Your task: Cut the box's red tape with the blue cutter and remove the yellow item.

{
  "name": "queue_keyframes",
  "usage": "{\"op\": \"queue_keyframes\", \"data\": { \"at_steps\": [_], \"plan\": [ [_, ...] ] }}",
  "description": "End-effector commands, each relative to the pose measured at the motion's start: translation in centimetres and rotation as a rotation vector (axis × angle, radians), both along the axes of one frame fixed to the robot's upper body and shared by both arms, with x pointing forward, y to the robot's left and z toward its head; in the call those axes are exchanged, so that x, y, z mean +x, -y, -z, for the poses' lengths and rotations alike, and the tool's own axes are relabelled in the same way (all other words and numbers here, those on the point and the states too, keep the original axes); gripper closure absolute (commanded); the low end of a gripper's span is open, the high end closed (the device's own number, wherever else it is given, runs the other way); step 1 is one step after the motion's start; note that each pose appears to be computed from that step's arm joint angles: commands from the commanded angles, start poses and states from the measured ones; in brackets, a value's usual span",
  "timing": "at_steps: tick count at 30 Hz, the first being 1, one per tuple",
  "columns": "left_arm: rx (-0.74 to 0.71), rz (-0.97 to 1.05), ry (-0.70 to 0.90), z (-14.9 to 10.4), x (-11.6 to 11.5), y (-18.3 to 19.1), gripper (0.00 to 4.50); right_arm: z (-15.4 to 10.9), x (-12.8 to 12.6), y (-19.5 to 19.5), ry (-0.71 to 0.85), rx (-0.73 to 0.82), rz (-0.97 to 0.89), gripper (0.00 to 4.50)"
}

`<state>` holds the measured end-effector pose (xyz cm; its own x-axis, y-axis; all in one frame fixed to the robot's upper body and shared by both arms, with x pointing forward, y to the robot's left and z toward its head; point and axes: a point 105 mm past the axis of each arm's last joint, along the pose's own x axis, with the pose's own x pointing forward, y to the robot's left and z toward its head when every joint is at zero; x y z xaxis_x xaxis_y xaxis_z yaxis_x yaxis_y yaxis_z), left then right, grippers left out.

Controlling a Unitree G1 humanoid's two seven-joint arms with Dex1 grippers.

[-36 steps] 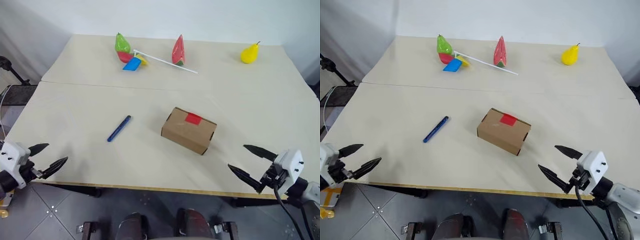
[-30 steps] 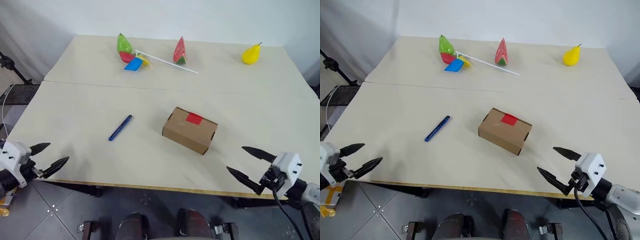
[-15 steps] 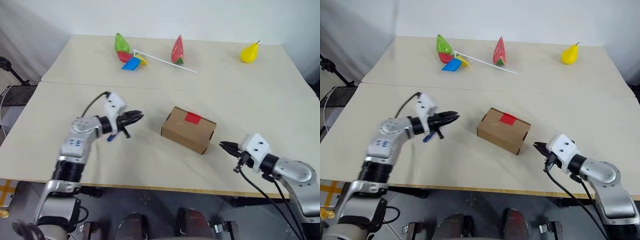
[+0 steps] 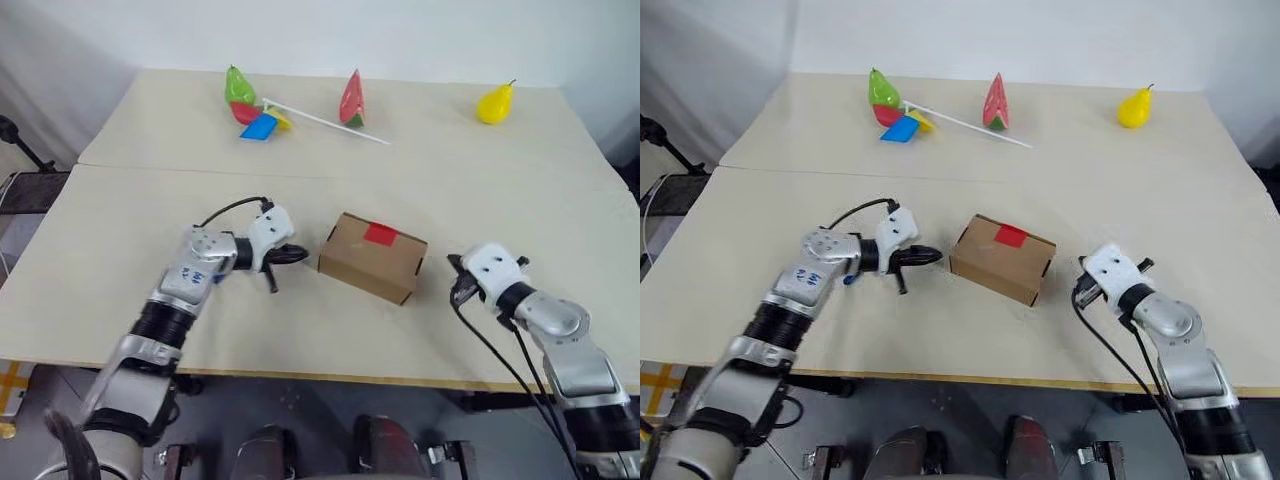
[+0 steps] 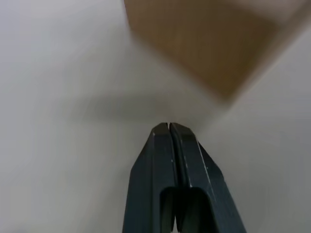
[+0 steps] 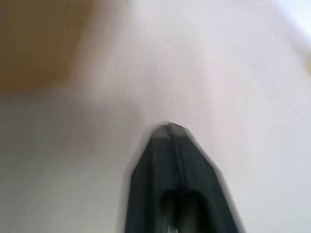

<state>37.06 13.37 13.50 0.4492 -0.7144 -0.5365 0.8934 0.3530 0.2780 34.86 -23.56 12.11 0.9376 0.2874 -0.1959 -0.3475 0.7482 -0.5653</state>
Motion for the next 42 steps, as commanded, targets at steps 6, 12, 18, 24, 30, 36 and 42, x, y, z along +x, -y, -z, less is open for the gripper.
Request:
{"op": "queue_keyframes", "data": {
  "at_steps": [6,12,18,24,30,36,42],
  "plan": [
    [-0.136,0.258,-0.129,-1.7,-4.3,4.7,4.46,-3.1,3.3,-4.6,0.157,0.202,-0.313,4.5],
    [-0.208,0.121,-0.095,-0.8,-1.9,7.5,4.46,-2.5,4.5,-4.9,0.066,0.251,-0.417,4.5],
    [-0.23,0.107,-0.075,-0.7,-1.5,8.7,4.46,-1.8,2.7,-5.4,-0.056,0.238,-0.562,4.5],
    [-0.242,0.155,-0.104,-0.2,-2.4,9.8,4.46,-1.7,1.2,-5.1,-0.082,0.24,-0.569,4.5],
    [-0.221,0.186,-0.131,0.8,-3.1,10.8,4.46,-1.0,0.4,-5.3,-0.101,0.227,-0.559,4.5],
    [-0.22,0.191,-0.137,1.2,-3.5,10.6,4.46,-0.5,1.3,-4.3,-0.085,0.182,-0.478,4.5],
    [-0.257,0.158,-0.103,0.1,-3.0,9.5,4.46,-1.3,1.1,-2.9,-0.097,0.204,-0.471,4.5]
  ]
}}
